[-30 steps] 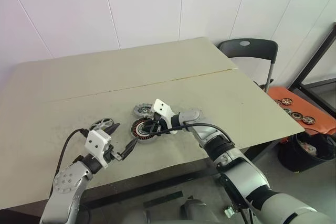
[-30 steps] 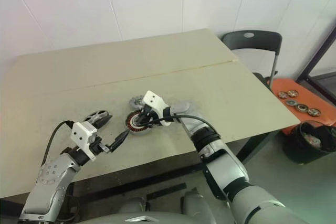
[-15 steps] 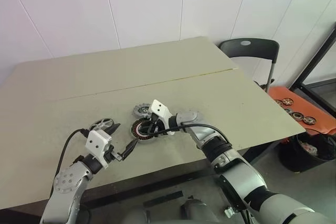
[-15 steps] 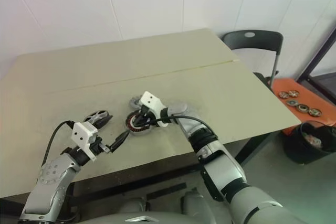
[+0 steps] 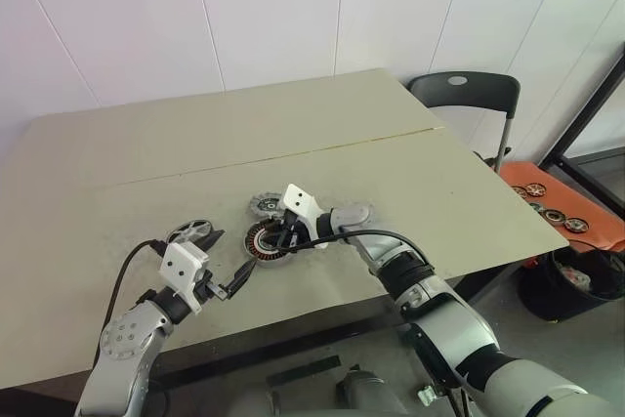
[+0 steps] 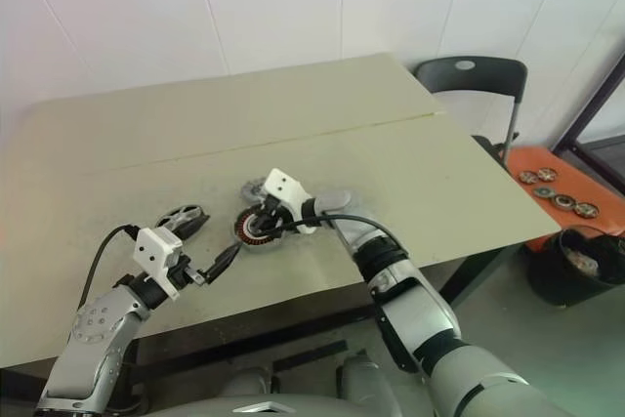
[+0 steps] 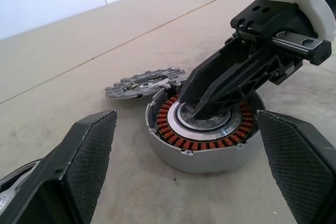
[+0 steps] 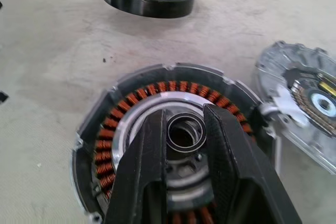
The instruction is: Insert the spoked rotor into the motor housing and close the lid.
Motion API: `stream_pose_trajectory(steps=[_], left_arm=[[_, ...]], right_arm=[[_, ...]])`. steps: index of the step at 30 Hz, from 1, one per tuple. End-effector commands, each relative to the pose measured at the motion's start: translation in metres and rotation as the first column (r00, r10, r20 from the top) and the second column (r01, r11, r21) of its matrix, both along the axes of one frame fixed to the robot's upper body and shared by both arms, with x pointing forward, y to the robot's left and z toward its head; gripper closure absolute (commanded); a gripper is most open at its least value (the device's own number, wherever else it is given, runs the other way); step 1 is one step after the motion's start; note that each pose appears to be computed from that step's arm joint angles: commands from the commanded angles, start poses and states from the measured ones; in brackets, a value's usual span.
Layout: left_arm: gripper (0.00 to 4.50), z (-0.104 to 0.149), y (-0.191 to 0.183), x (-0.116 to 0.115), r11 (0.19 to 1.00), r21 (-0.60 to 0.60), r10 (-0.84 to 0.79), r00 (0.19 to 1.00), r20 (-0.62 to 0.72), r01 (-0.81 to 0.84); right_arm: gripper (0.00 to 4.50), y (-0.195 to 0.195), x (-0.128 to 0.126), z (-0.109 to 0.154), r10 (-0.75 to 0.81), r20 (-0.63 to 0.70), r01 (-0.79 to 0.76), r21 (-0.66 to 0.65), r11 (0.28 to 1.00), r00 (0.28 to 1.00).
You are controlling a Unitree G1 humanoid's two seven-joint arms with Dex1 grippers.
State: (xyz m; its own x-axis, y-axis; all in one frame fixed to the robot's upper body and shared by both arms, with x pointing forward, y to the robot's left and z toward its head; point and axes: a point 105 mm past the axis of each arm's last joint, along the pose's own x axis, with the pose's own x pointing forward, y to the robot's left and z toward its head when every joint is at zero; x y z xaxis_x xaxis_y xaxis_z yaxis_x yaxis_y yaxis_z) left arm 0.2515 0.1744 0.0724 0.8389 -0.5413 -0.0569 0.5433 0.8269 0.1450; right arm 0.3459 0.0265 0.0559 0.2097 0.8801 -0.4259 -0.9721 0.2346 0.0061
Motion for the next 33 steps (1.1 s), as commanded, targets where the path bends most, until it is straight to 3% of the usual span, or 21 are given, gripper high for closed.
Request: stream_pose_trajectory(steps=[1,33], left_arm=[[0.00,0.008,-0.001,0.001,1.000,0.006,-0.006,0.999,0.034,0.006],[0.00,0.004,-0.001,0.001,1.000,0.008,-0.004,1.000,0.020,0.004]], right_arm=[[3.83,0.001,-0.001,0.005,0.020,0.007,-0.020,-0.002,1.000,1.000],[3.83,0.012,-0.006,0.005,0.006,-0.058,-0.002,0.056,0.998,0.998]])
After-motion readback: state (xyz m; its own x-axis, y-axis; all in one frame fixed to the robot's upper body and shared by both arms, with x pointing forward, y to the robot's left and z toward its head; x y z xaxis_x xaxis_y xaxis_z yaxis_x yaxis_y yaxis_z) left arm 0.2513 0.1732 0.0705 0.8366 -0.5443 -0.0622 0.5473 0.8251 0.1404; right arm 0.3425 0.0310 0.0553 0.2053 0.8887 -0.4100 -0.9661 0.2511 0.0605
